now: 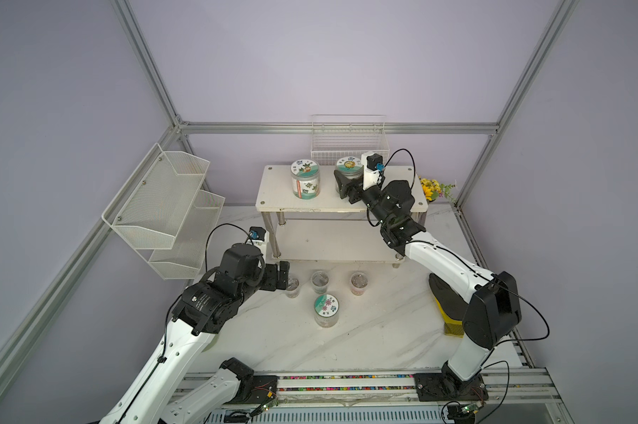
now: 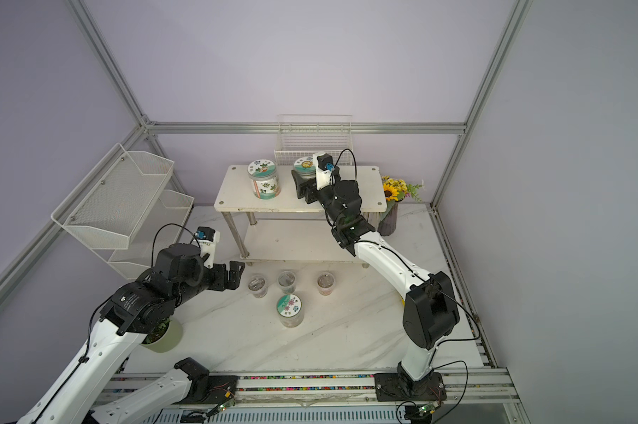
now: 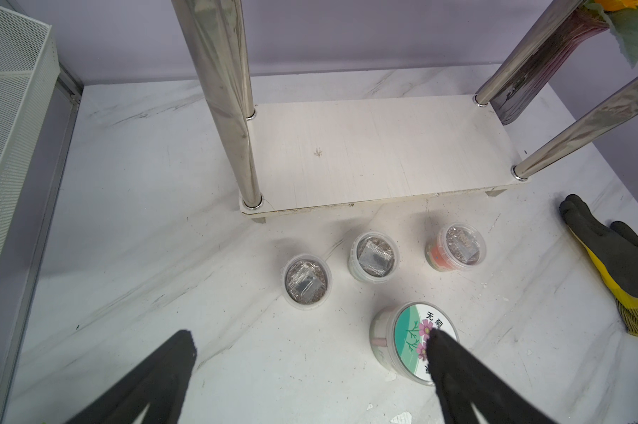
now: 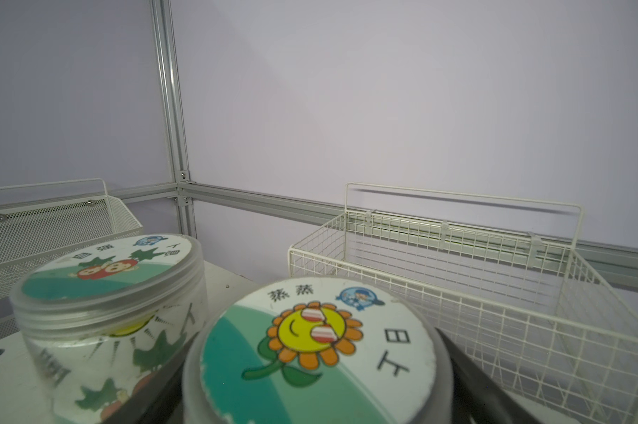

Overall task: Place the seed container on the shelf
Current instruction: Place the seed jar on the shelf.

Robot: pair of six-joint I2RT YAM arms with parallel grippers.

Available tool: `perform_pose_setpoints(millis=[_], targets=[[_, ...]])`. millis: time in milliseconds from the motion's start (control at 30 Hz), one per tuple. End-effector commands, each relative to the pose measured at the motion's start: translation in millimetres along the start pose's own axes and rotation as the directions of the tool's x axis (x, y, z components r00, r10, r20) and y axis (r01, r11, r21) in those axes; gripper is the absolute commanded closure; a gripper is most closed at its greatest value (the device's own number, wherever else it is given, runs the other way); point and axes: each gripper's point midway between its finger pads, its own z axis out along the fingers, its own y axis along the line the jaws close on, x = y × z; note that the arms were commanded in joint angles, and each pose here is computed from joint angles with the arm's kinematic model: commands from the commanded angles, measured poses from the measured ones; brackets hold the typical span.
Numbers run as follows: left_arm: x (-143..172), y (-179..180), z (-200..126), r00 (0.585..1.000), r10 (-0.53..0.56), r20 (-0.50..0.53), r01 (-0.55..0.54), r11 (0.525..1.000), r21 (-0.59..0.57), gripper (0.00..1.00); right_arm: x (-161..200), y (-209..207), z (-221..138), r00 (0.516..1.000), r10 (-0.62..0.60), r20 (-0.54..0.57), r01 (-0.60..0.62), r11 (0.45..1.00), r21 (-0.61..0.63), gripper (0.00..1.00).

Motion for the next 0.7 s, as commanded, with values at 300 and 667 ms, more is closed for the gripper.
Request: perform_pose_setpoints(millis=[300, 667], targets=[[-8.6, -3.9, 0.2, 1.000, 0.003, 0.029, -0.003, 1.000, 0.024, 0.00, -19.7, 3.2, -6.0, 0.998, 0.025, 0.053, -0.023, 0.999, -0.031, 0.34], [-6.0, -2.2, -0.1, 1.000, -0.003, 0.023, 0.003, 1.000, 0.017, 0.00, -16.2, 2.9, -9.5, 0.999, 0.027, 0.046, -0.026, 0.999, -0.029, 0.26]])
